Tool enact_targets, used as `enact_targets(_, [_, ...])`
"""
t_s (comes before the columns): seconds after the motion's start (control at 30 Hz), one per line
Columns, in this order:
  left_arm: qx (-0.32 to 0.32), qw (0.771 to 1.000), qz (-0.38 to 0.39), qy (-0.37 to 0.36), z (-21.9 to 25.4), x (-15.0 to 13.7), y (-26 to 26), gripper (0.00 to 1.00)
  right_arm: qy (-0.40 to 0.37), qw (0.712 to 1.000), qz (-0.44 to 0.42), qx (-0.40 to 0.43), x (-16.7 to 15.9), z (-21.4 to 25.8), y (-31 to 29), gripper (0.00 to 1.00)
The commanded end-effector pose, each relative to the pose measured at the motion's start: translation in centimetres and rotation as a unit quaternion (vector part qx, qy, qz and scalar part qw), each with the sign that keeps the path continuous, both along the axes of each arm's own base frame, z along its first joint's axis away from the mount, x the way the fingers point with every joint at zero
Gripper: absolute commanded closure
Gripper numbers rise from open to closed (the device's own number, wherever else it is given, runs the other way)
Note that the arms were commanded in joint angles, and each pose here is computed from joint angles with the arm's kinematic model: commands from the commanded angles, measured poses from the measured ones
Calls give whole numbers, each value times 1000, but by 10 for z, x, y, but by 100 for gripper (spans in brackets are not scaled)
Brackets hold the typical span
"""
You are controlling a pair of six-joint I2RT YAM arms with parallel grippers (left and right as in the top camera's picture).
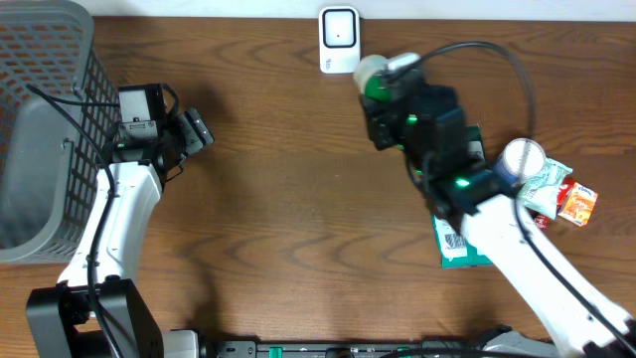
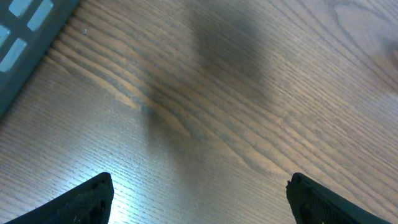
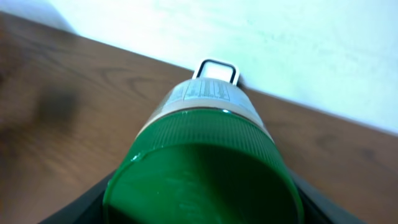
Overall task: Scan the item barcode
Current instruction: 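Carry the green jar up to the scanner, then hold the green jar in front of the scanner window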
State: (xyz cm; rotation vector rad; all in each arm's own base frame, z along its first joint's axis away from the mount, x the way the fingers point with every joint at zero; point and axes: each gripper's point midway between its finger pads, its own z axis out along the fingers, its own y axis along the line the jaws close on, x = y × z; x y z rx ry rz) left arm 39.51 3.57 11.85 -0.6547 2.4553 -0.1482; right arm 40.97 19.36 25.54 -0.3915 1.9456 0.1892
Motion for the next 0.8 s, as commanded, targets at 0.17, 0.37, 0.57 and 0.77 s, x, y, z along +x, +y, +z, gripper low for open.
enact_targets(0.17, [7, 1000, 2, -4, 5, 2, 3, 11, -181, 968, -93, -148, 28, 56, -1, 99])
enact_targets(0.37, [7, 1000, 2, -4, 5, 2, 3, 11, -231, 953, -96, -171, 44, 56, 16, 99])
enact_targets(0.57, [7, 1000, 2, -4, 5, 2, 3, 11, -289, 920, -116, -239, 70, 33, 27, 99])
enact_targets(0.77, [7, 1000, 2, -4, 5, 2, 3, 11, -352, 895, -152, -229, 87, 10, 29, 99])
